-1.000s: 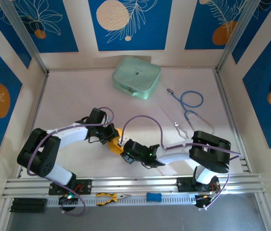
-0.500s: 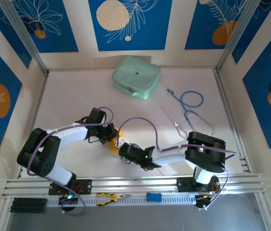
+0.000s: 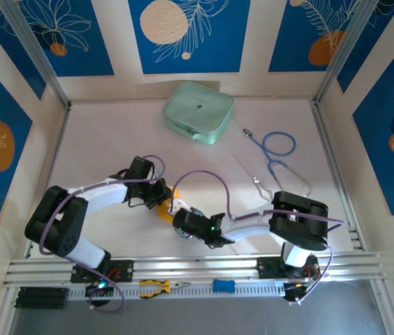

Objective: Fold a paper plane with a square sheet of paper (pick it up from the middle)
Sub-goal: Perform the fourth fold on the wing at the bottom-center of the table.

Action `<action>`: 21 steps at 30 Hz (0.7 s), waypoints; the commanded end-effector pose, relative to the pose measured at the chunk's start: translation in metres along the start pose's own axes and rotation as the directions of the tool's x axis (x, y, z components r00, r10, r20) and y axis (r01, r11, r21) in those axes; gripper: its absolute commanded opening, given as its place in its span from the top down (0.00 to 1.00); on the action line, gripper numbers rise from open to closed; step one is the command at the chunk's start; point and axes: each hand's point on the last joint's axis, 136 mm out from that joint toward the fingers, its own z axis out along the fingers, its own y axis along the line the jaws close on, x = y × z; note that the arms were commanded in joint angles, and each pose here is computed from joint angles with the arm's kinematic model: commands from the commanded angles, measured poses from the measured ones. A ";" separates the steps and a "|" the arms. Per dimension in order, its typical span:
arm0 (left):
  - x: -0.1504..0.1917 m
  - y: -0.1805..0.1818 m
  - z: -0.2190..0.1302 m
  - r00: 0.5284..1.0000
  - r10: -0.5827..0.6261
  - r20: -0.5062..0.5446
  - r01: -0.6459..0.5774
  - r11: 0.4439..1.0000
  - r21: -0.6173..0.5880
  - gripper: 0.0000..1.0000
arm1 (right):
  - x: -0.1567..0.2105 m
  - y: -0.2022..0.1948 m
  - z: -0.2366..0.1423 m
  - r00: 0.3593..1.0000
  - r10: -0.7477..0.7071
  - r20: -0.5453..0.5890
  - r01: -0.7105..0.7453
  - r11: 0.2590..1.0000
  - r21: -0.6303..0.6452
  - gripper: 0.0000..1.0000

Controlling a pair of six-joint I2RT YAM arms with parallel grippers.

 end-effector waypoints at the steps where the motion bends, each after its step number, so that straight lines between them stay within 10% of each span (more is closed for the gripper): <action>1: -0.001 0.001 0.001 1.000 -0.022 -0.010 0.022 1.000 0.010 1.00 | -0.002 0.000 -0.003 0.999 0.026 0.021 -0.026 1.000 0.000 0.82; 10: -0.002 0.001 -0.001 1.000 -0.021 -0.003 0.021 1.000 0.009 0.94 | -0.002 0.002 -0.002 0.998 0.055 0.014 -0.055 0.998 -0.016 0.88; 21: -0.019 -0.003 -0.046 0.988 0.087 0.125 -0.076 0.993 -0.089 0.40 | 0.003 0.009 0.006 0.959 0.264 -0.107 -0.281 0.938 -0.203 0.91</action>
